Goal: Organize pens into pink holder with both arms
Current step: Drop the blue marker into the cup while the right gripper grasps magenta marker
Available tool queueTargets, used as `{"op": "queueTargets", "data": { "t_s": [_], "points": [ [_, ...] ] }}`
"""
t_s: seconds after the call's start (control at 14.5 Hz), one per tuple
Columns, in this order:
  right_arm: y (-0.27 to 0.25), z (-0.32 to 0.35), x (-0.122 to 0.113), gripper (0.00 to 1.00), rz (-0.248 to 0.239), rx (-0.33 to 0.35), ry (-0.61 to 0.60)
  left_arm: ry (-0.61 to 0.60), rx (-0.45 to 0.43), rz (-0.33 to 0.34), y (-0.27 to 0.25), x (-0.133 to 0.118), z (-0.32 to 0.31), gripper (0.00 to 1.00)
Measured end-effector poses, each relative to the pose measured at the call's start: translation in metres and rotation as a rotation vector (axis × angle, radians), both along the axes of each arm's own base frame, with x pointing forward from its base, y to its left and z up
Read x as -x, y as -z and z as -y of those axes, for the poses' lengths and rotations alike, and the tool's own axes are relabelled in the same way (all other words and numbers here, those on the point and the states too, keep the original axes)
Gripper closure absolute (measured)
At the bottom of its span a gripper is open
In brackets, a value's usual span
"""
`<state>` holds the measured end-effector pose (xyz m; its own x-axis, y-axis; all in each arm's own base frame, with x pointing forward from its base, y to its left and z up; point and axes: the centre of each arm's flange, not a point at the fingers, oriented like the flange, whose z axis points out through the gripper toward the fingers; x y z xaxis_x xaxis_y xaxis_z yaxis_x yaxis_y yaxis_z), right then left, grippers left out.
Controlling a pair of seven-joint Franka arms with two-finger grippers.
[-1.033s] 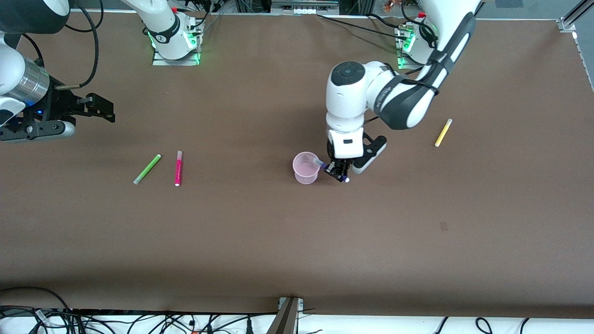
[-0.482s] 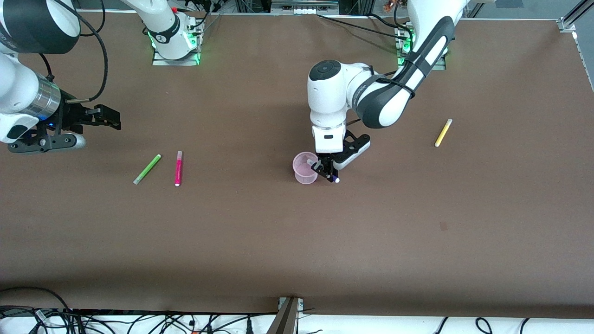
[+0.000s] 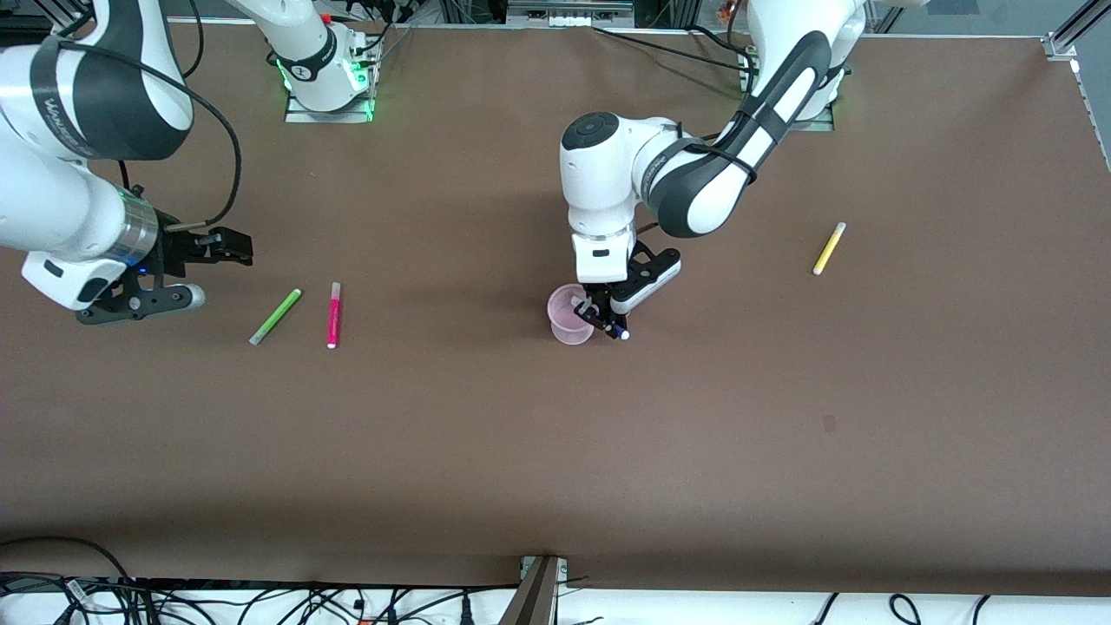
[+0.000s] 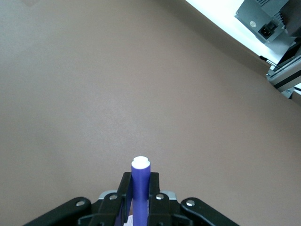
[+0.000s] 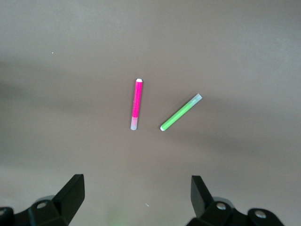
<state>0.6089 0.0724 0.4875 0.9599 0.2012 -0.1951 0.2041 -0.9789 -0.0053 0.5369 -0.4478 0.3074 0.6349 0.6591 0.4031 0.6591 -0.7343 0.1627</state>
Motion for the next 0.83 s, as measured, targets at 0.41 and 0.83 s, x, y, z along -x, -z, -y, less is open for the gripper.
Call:
{"op": "queueTargets", "data": {
  "t_s": [0.41, 0.83],
  "points": [
    [0.088, -0.017, -0.002, 0.00, -0.045, 0.042, 0.100, 0.003, -0.008, 0.026, 0.007, 0.001, 0.020, 0.82],
    [0.161, -0.017, -0.004, 0.00, 0.007, 0.032, 0.114, -0.004, -0.005, 0.032, 0.005, -0.003, 0.019, 0.78]
  ]
}}
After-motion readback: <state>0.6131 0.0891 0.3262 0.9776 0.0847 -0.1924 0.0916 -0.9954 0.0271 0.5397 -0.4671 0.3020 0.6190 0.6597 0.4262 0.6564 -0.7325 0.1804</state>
